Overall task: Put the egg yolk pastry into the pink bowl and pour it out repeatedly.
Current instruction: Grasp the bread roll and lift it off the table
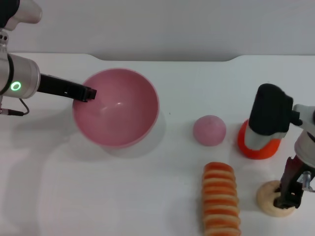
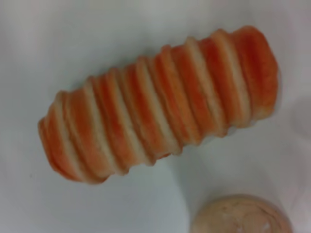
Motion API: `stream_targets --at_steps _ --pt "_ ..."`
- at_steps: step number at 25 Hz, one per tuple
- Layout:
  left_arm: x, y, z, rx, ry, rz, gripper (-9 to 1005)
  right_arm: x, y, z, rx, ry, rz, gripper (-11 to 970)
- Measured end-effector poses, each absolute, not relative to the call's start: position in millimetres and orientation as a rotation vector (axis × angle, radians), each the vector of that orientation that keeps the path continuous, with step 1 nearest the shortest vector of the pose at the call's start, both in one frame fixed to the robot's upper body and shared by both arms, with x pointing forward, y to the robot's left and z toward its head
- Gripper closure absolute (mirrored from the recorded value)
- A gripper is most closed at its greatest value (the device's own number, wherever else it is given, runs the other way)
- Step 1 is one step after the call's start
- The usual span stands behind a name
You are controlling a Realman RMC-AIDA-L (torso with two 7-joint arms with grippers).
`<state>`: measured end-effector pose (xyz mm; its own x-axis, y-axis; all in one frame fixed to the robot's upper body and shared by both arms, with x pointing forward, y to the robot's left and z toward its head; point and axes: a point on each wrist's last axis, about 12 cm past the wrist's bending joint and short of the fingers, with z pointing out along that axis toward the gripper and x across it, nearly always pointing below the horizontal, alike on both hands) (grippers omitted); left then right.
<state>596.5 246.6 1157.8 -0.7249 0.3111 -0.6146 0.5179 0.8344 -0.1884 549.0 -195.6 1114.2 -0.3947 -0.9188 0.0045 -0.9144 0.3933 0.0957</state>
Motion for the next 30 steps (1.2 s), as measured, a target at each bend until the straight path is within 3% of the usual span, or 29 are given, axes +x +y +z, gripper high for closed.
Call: stream_targets --at_steps 10,13,21,25,30 --pt "596 247 1156 0.608 2.435 -0.471 994 550 -229 1118 1.467 -2.768 -0.321 788" --pt "596 245 1155 0.621 2.439 -0.463 993 547 -237 1122 1.446 -2.801 -0.49 813" --pt "596 240 1154 0.653 2.443 -0.459 994 545 -245 1131 1.439 -2.842 -0.586 844" --pt "595 238 1151 0.675 2.464 -0.45 994 544 -245 1147 1.472 -2.868 -0.713 848" --pt "594 226 1139 0.735 2.521 -0.476 995 546 -236 1188 1.649 -2.934 -0.931 854"
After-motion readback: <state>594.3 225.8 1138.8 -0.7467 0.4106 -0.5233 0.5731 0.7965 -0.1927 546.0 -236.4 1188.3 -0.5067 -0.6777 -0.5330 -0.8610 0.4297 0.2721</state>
